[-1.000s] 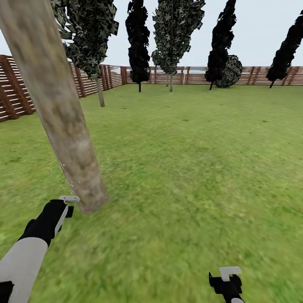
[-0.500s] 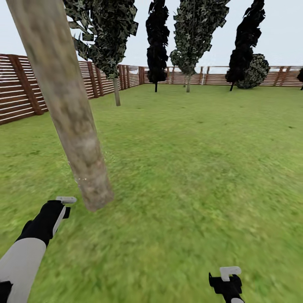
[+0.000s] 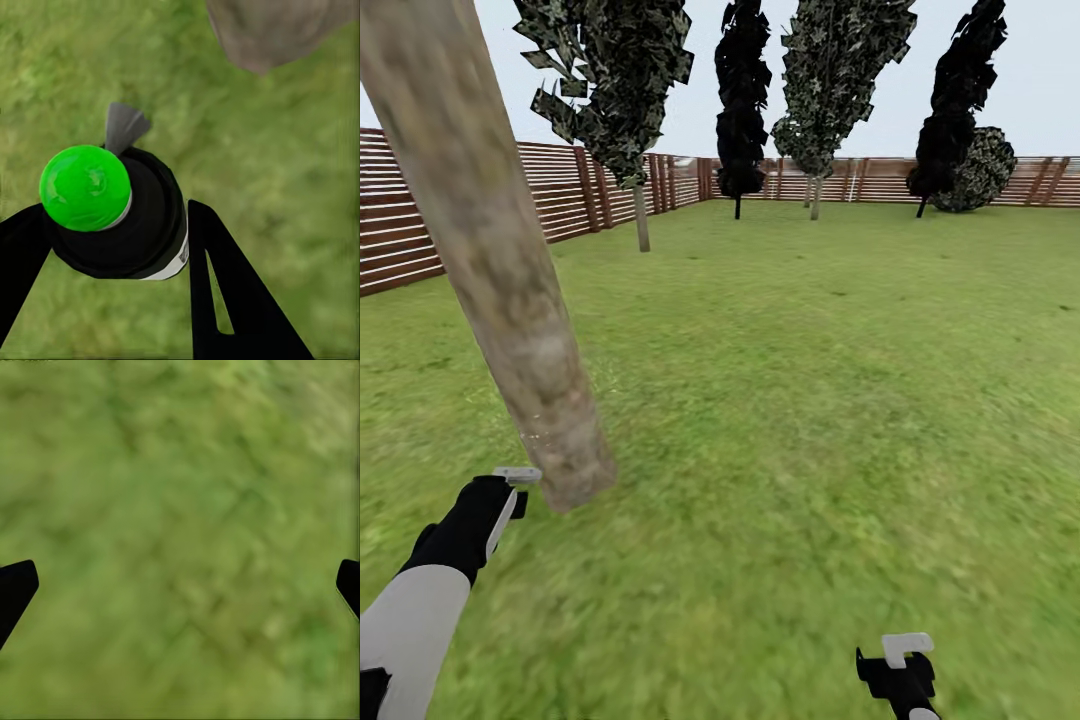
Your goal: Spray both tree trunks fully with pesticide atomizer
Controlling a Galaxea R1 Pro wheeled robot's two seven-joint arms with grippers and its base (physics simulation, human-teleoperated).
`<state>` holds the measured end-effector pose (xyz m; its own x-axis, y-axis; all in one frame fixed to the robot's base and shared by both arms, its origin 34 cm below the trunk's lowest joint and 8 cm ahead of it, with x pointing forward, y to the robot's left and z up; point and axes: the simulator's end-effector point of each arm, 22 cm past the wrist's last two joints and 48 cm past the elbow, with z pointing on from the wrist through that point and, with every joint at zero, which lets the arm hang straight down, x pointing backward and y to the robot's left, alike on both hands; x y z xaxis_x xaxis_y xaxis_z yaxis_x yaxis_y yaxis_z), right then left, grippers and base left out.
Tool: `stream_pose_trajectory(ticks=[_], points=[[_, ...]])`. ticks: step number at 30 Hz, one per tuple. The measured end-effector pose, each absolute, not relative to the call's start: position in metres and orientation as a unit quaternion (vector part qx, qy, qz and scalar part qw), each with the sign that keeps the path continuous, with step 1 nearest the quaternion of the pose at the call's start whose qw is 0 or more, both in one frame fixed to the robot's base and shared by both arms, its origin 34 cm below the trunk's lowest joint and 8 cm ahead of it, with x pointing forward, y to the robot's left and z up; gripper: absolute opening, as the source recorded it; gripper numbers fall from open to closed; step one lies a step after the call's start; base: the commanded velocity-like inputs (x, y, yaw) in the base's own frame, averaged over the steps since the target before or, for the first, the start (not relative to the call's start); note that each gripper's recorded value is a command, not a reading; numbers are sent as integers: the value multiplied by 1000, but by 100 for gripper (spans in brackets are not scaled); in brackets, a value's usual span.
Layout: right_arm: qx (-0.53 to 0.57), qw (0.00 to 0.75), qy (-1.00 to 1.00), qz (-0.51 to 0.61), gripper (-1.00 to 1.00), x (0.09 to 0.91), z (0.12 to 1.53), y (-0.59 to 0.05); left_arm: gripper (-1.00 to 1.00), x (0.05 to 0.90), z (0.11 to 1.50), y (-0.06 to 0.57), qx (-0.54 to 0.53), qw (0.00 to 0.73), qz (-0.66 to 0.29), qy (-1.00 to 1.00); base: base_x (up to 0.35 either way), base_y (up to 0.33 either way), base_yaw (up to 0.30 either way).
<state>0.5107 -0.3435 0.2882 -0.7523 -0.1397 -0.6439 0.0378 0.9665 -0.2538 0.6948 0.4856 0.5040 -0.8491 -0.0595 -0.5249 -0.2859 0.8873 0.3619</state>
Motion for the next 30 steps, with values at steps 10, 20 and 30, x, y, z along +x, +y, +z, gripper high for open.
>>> stream_pose_trajectory(ticks=[10, 20, 30], points=[[-27, 351, 928, -127, 100, 511, 288, -344, -100, 708, 517, 480, -92, 272, 213, 934, 54, -93, 266], [-26, 351, 927, -130, 100, 510, 289, -348, -100, 780, 619, 464, -106, 325, 191, 920, 0, 0, 14], [-26, 351, 927, -131, 100, 510, 289, -348, -100, 755, 583, 472, -94, 296, 206, 928, 27, 5, 0]])
